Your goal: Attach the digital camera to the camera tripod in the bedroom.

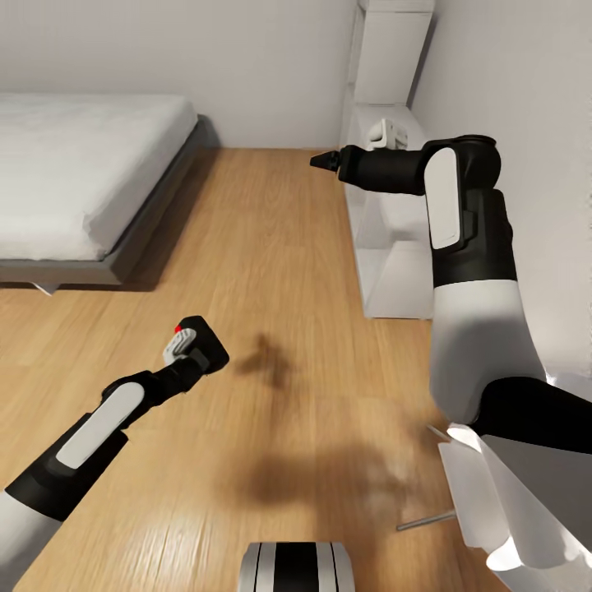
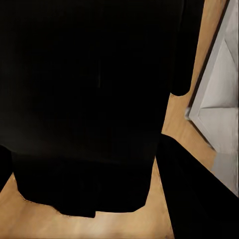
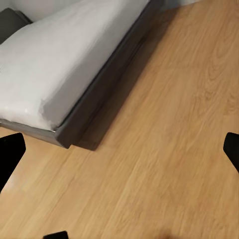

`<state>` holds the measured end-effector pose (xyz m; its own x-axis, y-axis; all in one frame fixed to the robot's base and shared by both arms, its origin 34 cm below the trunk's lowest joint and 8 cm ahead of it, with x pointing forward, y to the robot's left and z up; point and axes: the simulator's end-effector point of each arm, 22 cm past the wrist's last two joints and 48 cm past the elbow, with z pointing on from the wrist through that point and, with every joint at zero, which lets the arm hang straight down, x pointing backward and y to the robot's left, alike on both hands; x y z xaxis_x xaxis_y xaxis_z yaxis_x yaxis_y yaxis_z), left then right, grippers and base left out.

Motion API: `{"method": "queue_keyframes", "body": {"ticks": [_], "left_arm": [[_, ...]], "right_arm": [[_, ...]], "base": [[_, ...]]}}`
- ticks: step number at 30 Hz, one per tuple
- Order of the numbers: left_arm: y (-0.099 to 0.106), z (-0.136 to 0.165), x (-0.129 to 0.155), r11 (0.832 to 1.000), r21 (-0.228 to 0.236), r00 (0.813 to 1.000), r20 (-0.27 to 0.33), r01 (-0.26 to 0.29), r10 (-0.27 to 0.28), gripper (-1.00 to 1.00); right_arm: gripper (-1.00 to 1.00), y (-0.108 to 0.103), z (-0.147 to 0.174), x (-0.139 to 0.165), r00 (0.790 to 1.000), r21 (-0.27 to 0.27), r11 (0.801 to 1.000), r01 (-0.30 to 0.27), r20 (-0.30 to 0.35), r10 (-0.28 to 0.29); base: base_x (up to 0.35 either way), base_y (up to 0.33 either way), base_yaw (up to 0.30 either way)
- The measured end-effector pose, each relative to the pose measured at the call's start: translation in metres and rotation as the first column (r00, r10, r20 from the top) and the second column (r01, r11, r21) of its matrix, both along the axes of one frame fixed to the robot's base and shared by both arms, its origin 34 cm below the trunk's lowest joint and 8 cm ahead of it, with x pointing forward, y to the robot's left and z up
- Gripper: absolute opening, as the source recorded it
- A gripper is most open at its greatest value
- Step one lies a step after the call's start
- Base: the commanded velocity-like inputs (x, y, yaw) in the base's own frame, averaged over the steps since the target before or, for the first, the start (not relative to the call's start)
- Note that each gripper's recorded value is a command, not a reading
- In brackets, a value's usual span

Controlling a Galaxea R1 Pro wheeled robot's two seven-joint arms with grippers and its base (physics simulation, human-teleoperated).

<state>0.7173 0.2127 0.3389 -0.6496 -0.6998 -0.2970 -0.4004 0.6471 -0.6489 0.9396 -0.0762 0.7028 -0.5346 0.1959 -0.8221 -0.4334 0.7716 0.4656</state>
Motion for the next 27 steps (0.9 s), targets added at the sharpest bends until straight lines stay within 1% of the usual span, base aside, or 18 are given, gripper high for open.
{"method": "queue_keyframes", "body": {"ticks": [2,7,27], "left_arm": [[0.0,0.007,0.002,1.0,-0.01,1.0,0.013,0.001,-0.001,-1.0],[0.001,0.021,0.005,1.0,-0.017,0.999,0.036,0.003,-0.002,-1.0],[-0.002,0.08,0.014,1.0,-0.021,0.992,0.125,0.011,-0.009,-1.0]], "right_arm": [[1.0,0.0,0.007,-0.002,1.0,0.0,1.0,0.0,0.008,0.0],[1.0,0.003,0.026,-0.007,1.0,0.003,1.0,-0.004,0.029,0.004],[1.0,0.004,0.088,-0.03,0.995,0.003,1.0,-0.006,0.097,0.006]], "base": [[0.0,0.0,0.0],[0.0,0.0,0.0],[0.0,0.0,0.0]]}}
